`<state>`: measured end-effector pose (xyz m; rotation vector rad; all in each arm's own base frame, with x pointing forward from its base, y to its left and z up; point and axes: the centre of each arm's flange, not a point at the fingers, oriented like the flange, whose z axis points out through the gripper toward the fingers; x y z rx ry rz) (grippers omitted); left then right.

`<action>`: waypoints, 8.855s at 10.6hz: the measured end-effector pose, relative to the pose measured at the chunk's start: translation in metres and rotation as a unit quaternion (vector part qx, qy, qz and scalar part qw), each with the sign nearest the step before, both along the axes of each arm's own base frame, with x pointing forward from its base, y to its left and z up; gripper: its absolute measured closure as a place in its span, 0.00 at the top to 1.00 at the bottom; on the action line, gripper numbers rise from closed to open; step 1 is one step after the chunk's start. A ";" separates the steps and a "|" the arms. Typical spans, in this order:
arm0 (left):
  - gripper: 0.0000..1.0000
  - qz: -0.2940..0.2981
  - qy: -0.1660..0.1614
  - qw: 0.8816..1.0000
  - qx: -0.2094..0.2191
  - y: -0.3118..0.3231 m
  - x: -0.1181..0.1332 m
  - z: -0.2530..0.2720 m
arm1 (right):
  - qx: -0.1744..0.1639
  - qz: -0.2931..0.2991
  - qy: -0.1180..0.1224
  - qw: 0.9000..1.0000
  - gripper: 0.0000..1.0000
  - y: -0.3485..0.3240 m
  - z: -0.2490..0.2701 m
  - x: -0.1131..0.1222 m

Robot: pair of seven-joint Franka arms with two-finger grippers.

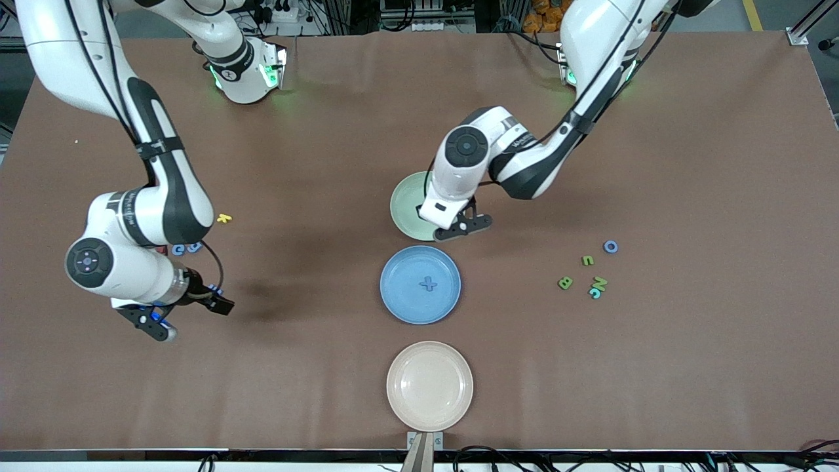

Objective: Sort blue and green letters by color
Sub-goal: 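Drop the green q onto the green plate while the right gripper withdraws, then grasp the blue m with the right gripper while the left gripper withdraws, then drop the blue m into the blue plate while the left gripper lowers, then grasp the green Z with the left gripper and carry it to the green plate, then release the green Z on the plate while the right gripper grasps 6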

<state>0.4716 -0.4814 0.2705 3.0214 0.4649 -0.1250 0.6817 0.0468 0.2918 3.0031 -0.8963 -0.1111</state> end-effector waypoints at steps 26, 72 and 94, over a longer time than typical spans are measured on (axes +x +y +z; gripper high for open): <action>0.92 -0.302 -0.012 0.953 0.031 0.402 0.161 -0.017 | 0.027 0.036 -0.120 0.992 0.41 0.049 -0.060 -0.016; 0.35 -0.303 0.004 0.953 0.019 0.347 0.176 -0.014 | -0.008 -0.160 -0.033 0.987 1.00 -0.109 -0.097 -0.127; 0.76 -0.069 0.009 0.997 0.028 -0.031 -0.038 -0.021 | -0.002 0.038 -0.068 0.997 0.27 -0.077 -0.074 -0.110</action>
